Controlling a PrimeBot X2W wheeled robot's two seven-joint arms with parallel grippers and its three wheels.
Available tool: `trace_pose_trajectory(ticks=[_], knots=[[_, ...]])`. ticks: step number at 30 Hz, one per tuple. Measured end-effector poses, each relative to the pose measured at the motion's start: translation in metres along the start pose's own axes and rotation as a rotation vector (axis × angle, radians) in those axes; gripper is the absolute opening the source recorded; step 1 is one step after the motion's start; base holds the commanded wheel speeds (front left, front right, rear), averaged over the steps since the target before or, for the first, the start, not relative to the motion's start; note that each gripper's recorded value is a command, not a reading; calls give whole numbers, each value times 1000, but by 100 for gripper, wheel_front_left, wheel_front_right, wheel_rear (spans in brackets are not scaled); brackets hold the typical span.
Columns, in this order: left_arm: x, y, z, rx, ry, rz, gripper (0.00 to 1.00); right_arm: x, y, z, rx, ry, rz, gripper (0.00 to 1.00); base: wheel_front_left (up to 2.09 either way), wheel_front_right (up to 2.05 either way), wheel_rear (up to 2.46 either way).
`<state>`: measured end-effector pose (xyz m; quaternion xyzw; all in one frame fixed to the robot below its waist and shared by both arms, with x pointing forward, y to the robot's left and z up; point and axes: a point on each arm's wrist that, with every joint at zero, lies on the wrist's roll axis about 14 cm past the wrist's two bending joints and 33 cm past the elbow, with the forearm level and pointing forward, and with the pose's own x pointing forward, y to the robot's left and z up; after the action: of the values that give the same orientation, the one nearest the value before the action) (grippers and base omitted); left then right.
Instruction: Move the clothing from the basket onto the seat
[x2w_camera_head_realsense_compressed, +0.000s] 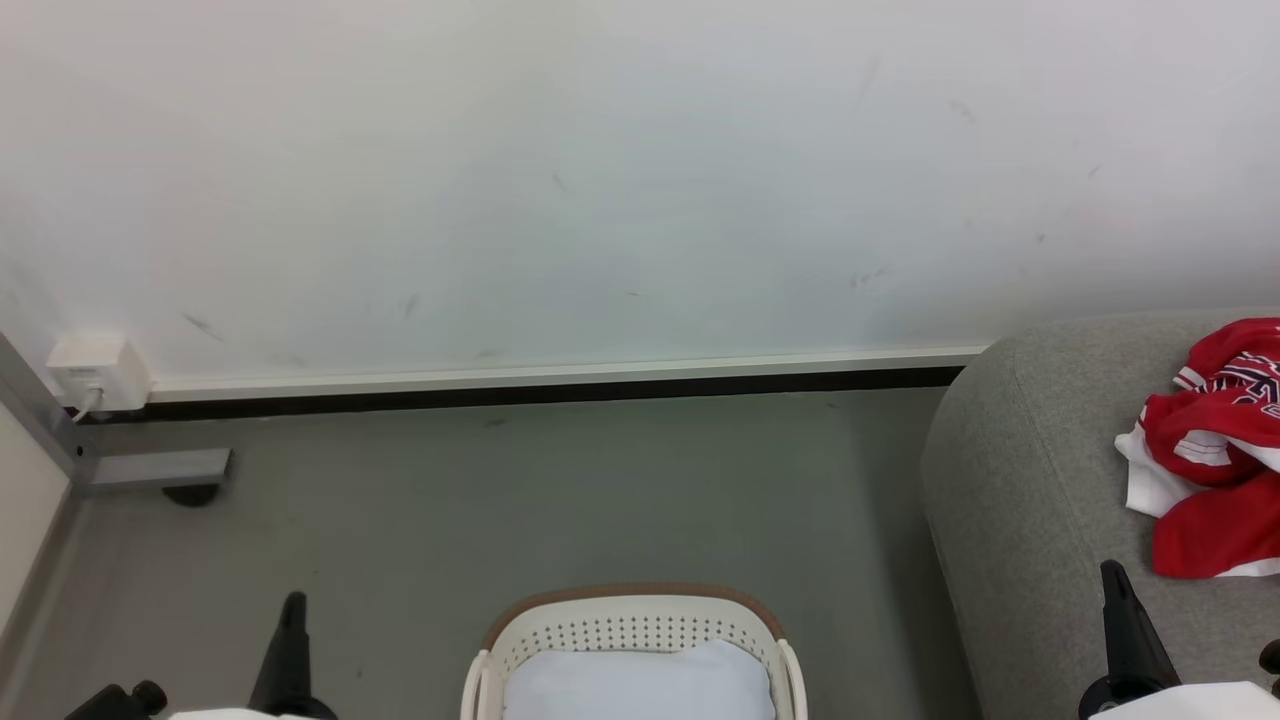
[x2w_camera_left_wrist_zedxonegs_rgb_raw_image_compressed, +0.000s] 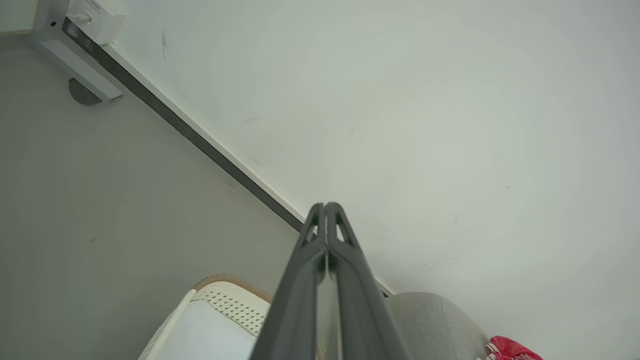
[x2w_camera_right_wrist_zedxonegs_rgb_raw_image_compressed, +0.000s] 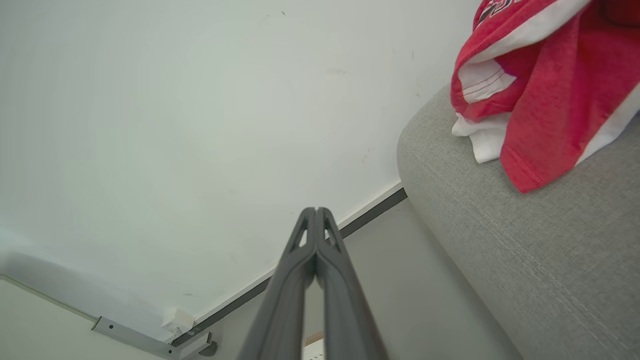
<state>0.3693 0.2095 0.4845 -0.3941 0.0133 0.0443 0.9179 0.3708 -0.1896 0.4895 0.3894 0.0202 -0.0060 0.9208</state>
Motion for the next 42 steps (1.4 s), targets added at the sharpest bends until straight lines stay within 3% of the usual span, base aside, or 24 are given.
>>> trace_pose_trajectory(ticks=[42], knots=[[10, -11, 1, -442, 33, -22, 0, 9, 0, 10, 453, -8, -8, 0, 0, 0, 0]])
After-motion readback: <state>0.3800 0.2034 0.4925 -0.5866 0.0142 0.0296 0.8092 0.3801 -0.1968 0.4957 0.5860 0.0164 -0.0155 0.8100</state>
